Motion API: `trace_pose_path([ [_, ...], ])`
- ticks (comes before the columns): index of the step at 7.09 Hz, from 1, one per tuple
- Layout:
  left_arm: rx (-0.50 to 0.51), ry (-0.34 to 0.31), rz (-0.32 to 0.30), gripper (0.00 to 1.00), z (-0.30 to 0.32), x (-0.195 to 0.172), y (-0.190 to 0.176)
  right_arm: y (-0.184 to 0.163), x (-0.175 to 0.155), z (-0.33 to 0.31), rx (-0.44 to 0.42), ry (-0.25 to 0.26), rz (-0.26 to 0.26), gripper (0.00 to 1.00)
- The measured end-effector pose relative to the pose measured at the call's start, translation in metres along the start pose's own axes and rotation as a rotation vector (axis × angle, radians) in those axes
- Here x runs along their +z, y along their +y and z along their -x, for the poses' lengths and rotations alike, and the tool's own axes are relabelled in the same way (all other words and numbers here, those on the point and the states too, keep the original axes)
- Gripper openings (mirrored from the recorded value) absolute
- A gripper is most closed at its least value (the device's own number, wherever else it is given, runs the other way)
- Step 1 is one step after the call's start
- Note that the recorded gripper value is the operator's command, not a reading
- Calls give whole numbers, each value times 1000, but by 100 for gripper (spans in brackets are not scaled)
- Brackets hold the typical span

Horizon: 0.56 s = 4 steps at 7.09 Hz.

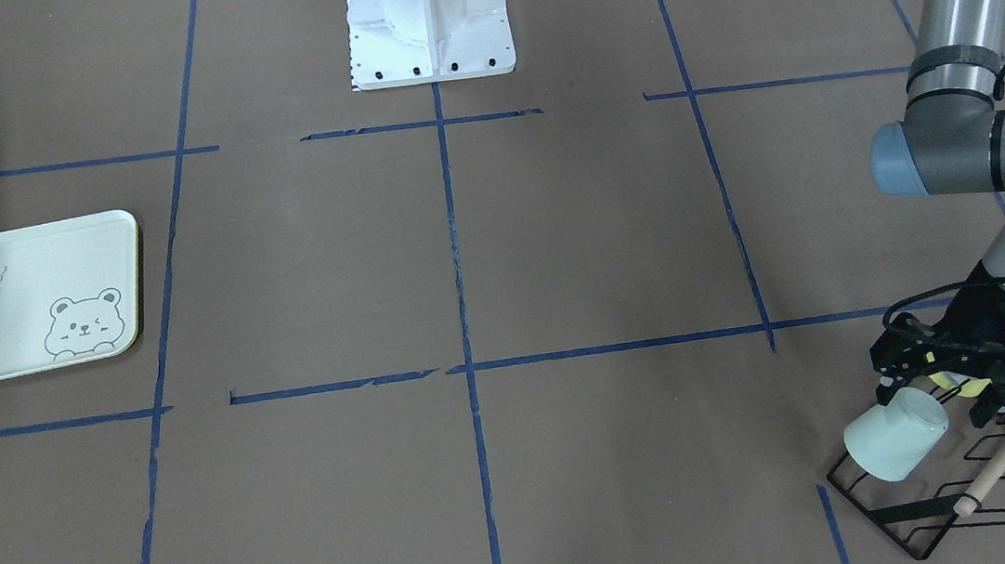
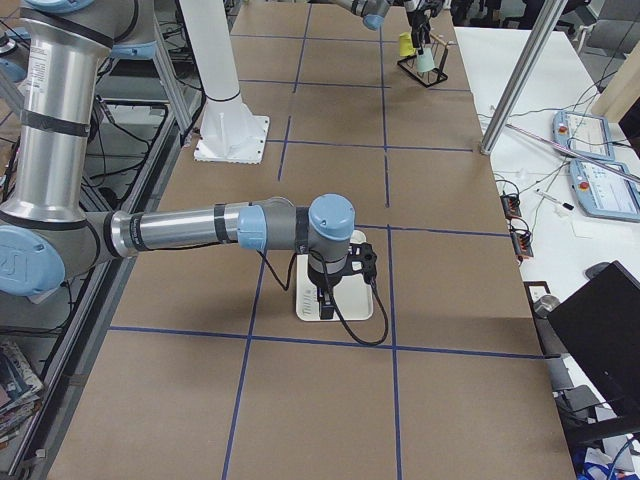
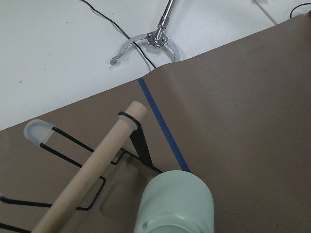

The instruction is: Left arm grabs green cup and hands to right arm on tray

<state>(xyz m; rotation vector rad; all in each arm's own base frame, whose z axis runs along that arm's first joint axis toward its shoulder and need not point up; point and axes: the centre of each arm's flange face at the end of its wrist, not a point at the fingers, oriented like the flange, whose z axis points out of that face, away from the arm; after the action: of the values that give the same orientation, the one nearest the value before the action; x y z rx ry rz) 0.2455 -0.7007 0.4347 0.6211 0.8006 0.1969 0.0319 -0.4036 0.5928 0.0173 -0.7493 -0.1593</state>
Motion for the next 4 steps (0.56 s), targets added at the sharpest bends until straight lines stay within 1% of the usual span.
trace_pose_path([
  [4, -2, -17, 13, 100, 0, 12, 7, 0, 0, 0, 0, 0, 1, 100],
])
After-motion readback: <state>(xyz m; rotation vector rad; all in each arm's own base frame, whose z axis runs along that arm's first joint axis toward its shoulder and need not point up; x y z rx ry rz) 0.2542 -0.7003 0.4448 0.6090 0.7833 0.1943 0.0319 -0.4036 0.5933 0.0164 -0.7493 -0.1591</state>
